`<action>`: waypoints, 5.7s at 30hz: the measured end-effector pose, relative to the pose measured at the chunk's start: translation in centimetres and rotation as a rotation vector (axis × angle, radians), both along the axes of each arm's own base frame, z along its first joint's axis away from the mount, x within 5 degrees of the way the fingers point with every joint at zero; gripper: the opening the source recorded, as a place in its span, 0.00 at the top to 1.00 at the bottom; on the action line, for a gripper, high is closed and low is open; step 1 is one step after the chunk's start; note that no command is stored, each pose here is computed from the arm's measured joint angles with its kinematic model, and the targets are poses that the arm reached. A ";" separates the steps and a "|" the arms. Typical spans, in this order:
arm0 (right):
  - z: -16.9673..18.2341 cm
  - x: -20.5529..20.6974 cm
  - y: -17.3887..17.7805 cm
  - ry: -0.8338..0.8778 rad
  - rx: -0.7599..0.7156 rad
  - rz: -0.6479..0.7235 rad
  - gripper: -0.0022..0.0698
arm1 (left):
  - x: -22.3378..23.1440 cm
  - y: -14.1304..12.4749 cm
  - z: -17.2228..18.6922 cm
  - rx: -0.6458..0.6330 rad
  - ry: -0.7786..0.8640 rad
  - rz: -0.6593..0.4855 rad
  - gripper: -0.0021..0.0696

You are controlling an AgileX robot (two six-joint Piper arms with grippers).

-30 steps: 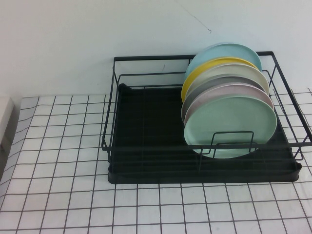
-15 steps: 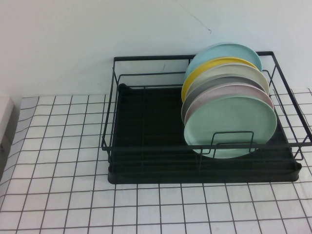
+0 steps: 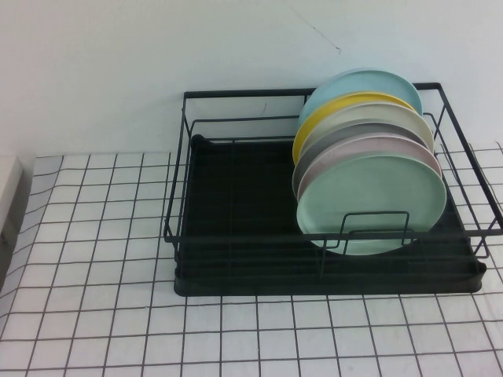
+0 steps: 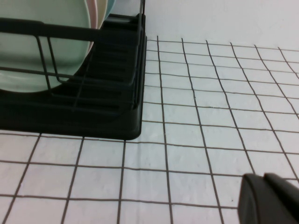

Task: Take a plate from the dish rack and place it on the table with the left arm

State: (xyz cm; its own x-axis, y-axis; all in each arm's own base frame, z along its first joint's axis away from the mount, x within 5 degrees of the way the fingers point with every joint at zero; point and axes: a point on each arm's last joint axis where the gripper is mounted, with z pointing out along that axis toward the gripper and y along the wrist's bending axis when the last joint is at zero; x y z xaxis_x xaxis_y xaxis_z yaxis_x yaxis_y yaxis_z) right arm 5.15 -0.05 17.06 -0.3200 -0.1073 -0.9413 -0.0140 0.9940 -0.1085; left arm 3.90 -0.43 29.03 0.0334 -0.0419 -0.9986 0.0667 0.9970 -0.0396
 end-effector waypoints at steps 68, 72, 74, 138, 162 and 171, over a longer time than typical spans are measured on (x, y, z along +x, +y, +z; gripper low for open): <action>0.0 0.0 0.0 0.000 0.000 0.000 0.97 | 29.0 -26.9 -3.2 0.634 0.262 -0.726 0.71; 0.0 0.0 0.0 0.000 0.000 0.000 0.97 | 29.1 -27.1 -3.5 0.637 0.266 -0.727 0.82; 0.0 0.0 0.0 0.000 0.000 0.000 0.97 | 29.1 -27.1 -3.5 0.639 0.265 -0.728 0.83; 0.0 0.0 0.0 0.000 0.000 0.000 0.97 | 10.8 -21.3 2.5 -0.240 0.544 -0.817 0.94; 0.0 0.0 0.0 0.000 0.000 0.000 0.97 | 15.9 -20.6 -10.0 -0.535 1.242 -0.632 0.94; 0.0 0.0 0.0 0.000 0.000 0.000 0.97 | 18.2 -18.8 -12.6 -0.487 1.219 -0.389 0.94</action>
State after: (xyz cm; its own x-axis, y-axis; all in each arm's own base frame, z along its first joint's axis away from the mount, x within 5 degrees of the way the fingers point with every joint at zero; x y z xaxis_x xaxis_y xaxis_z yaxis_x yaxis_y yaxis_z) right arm 5.15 -0.05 17.06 -0.3200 -0.1073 -0.9413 -0.0140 0.9940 -0.1085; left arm 22.11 -19.22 16.40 -0.9429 -0.1987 -0.2673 0.0072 0.7902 -0.6128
